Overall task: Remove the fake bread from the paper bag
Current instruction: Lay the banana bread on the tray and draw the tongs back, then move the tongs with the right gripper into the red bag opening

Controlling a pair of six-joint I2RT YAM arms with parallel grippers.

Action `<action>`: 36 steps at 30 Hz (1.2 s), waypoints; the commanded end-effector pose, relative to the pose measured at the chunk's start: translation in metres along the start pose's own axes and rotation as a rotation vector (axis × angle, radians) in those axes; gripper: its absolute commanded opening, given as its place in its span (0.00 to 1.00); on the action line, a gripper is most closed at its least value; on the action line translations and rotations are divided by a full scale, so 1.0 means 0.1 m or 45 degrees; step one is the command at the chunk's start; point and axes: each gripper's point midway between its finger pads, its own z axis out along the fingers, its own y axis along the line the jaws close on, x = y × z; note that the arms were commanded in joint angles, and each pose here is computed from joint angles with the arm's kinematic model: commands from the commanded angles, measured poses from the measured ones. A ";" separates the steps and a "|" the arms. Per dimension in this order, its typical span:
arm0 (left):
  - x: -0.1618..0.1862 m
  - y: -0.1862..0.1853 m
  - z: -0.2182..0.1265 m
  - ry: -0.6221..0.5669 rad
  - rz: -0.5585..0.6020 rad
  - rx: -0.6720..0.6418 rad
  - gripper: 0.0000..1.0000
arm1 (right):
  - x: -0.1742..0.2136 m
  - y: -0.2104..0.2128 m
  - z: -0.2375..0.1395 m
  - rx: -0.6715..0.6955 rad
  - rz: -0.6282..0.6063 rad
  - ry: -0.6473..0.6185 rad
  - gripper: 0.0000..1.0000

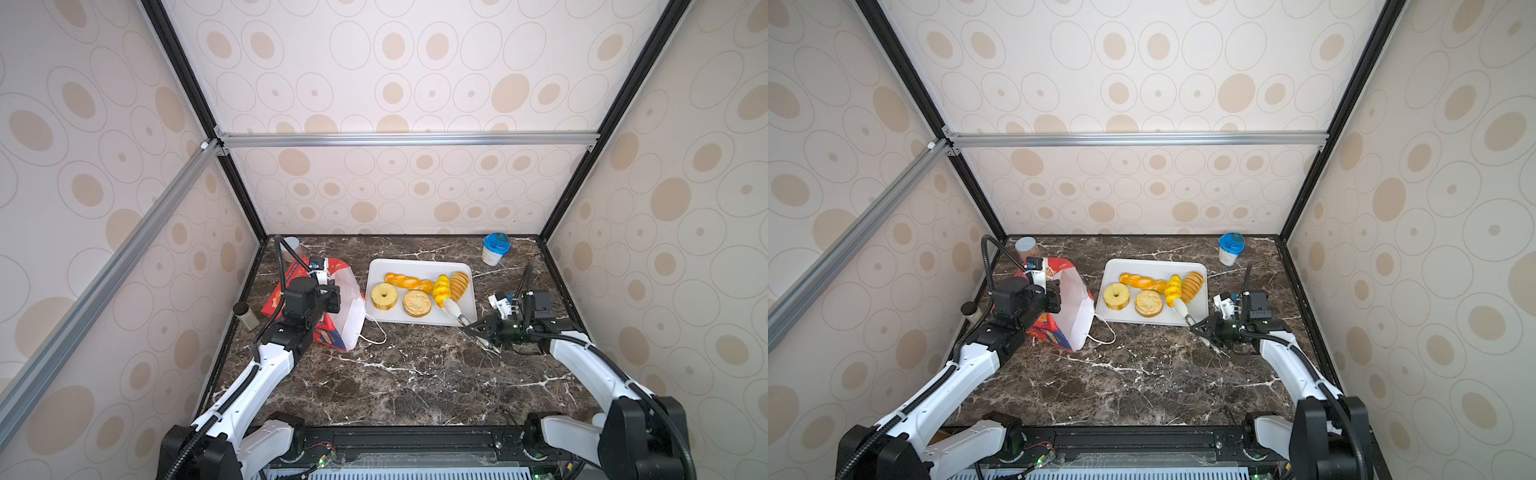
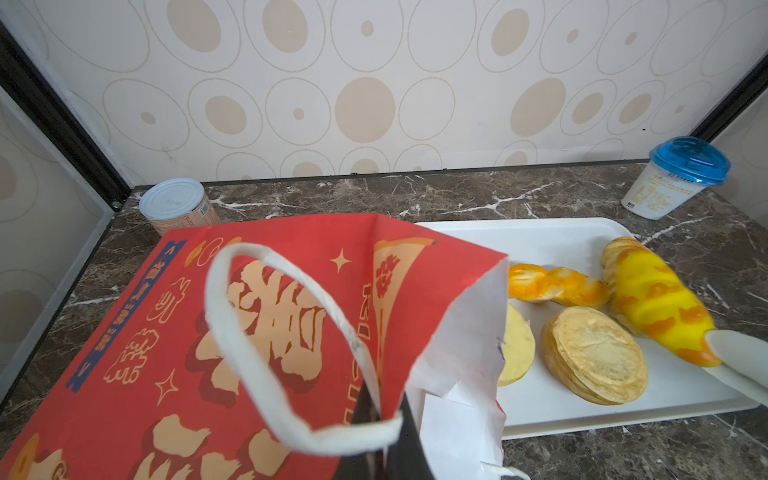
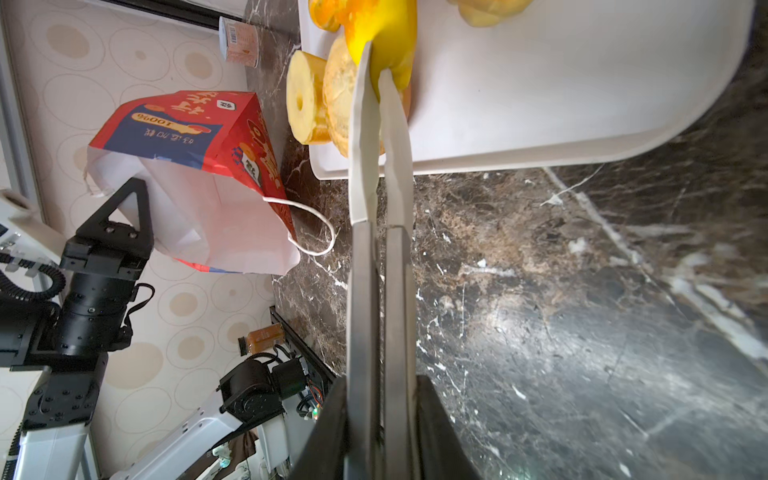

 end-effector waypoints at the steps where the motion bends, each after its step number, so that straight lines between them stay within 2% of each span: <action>1: -0.17 -0.03 -0.04 -0.070 0.019 0.035 0.00 | 0.03 0.03 0.10 -0.113 -0.007 0.052 0.00; 4: -0.15 -0.02 -0.06 -0.073 0.019 0.032 0.00 | 0.09 -0.02 0.12 -0.110 0.019 0.081 0.02; 9: -0.11 -0.06 -0.07 -0.060 0.013 0.061 0.00 | 0.12 -0.08 0.09 -0.047 0.019 0.077 0.30; 13: -0.11 -0.11 -0.09 -0.048 0.029 0.100 0.00 | 0.11 -0.14 -0.01 0.059 0.001 0.030 0.40; 23: -0.13 -0.18 -0.22 -0.052 0.080 0.153 0.00 | 0.17 -0.01 -0.33 0.175 -0.059 -0.084 0.43; 27: -0.12 -0.33 -0.25 -0.060 0.104 0.268 0.00 | 0.26 0.26 -0.31 0.017 -0.042 -0.027 0.42; 30: -0.09 -0.39 -0.28 -0.040 0.122 0.312 0.00 | 0.41 0.52 -0.26 -0.026 -0.124 0.045 0.41; 36: 0.04 -0.47 -0.38 0.016 0.173 0.376 0.00 | 0.85 1.45 -0.16 -0.271 -0.305 0.248 0.41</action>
